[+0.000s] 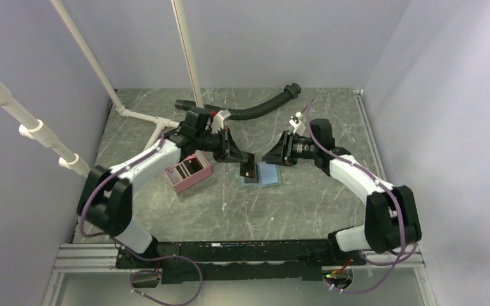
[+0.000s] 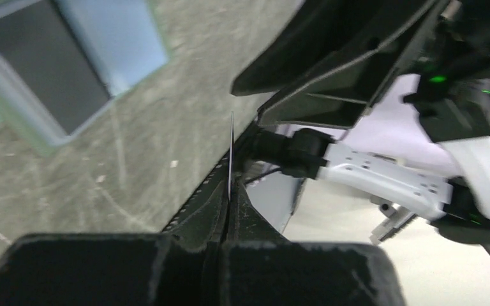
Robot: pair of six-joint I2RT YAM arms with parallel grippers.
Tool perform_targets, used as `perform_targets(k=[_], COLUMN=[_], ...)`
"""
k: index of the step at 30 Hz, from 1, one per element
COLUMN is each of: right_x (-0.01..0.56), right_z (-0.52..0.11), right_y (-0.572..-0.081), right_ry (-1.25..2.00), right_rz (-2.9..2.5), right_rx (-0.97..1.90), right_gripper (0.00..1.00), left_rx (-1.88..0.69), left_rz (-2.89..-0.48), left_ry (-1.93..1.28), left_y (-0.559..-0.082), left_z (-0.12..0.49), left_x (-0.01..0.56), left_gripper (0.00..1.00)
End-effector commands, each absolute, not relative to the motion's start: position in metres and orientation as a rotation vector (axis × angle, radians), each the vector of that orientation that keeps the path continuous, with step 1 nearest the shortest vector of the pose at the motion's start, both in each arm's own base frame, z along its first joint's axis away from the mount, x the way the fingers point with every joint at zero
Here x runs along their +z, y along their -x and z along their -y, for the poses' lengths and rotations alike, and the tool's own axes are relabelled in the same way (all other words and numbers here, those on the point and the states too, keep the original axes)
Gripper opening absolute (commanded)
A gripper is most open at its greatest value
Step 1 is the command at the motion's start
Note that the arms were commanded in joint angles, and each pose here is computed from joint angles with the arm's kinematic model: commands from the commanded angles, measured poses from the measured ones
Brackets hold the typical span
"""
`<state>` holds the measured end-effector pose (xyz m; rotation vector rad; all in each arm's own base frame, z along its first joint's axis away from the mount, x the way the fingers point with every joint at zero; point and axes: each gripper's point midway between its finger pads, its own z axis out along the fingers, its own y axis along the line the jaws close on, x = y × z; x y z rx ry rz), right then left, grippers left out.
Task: Put the credit cards into the card holder
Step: Insert the credit card into the card holder.
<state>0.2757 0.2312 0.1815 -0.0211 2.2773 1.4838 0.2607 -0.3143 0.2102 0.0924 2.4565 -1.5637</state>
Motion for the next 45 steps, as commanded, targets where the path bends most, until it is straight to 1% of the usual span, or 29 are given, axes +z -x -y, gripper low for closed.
perform_targets(k=[1,4,5,7,9,17,22,31,39,45], right_x=[0.107,0.083,0.075,0.062,0.047,0.012,0.004,0.004,0.003,0.005], right_z=[-0.209,-0.203,-0.201,-0.198,-0.192,-0.175,-0.176,-0.177,-0.177,-0.176], right_y=[-0.269,-0.280,-0.282,-0.284,-0.286,-0.286,-0.285,-0.284,-0.282,-0.281], right_ry=[0.137,0.126,0.129,0.131,0.107,0.022,0.012,0.016,0.019,0.020], right_rz=[-2.492,-2.522,-2.534,-2.559,-2.596,-2.670,-2.691,-2.691,-2.695,-2.691], right_rx=[1.219,1.128,1.101,1.061,1.004,0.852,0.870,0.882,0.889,0.889], right_gripper=[0.31,0.15,0.11,0.04,0.00,0.00,0.00,0.00,0.00,0.00], left_rx=[-1.445,-1.464,-1.477,-1.495,-1.481,-1.532,-1.548,-1.545,-1.575,-1.581], left_rz=[-2.576,-2.624,-2.631,-2.632,-2.652,-2.660,-2.665,-2.704,-2.687,-2.634], left_ry=[-0.173,-0.167,-0.163,-0.168,-0.167,-0.161,-0.158,-0.129,-0.133,-0.160], left_y=[-0.270,-0.277,-0.279,-0.283,-0.287,-0.294,-0.300,-0.304,-0.306,-0.307], left_z=[0.318,0.326,0.329,0.335,0.337,0.347,0.352,0.355,0.358,0.358], left_x=[0.166,0.142,0.136,0.126,0.114,0.087,0.078,0.056,0.053,0.062], left_gripper=[0.00,0.00,0.00,0.00,0.00,0.00,0.00,0.00,0.00,0.00])
